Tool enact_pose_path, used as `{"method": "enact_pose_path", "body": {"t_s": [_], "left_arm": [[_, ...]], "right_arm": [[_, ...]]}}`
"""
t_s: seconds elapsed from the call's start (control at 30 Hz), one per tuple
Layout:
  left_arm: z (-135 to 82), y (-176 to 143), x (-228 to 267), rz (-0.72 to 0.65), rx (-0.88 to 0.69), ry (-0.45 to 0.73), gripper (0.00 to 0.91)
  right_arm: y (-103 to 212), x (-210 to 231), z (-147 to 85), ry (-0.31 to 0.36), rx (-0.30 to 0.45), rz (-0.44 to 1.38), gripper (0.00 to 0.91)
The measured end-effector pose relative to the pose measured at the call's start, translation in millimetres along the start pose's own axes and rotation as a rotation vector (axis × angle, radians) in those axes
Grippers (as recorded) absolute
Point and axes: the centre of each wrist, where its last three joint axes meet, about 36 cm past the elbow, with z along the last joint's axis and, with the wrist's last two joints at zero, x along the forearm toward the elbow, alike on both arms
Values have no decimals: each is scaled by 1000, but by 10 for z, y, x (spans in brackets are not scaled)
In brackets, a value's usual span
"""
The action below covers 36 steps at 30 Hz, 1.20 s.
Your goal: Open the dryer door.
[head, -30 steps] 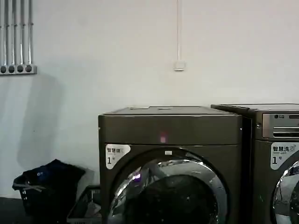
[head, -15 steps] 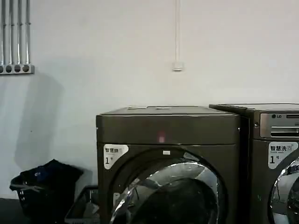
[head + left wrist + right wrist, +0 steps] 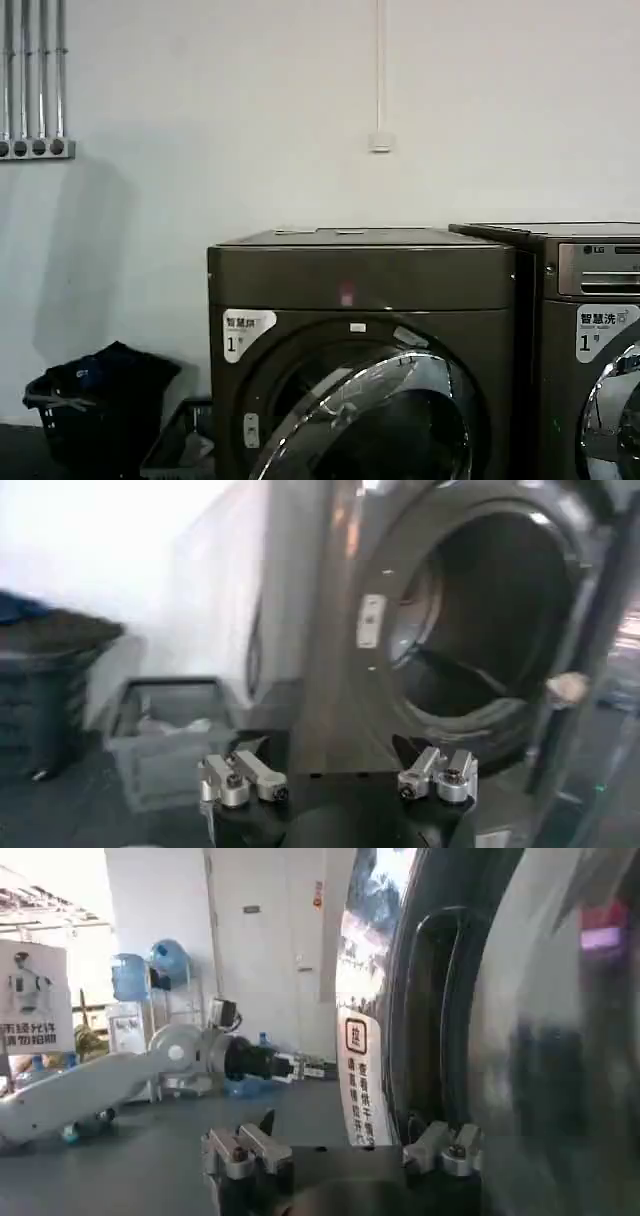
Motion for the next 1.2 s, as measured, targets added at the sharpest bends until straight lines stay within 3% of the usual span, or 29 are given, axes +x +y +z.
{"method": "enact_pose_path", "body": {"t_s": [0.6,0.8,1.2], "left_arm": [[104,25,-341,203,-92,-25,907],[61,128,-575,323,-85,-93,907],[114,323,-1160,363,-78,-90,907]], "right_arm": [[236,556,-107,-3,5,89,907],[404,821,-141,-4,11,135,907],[730,1262,-118,-9,18,223,907]]}}
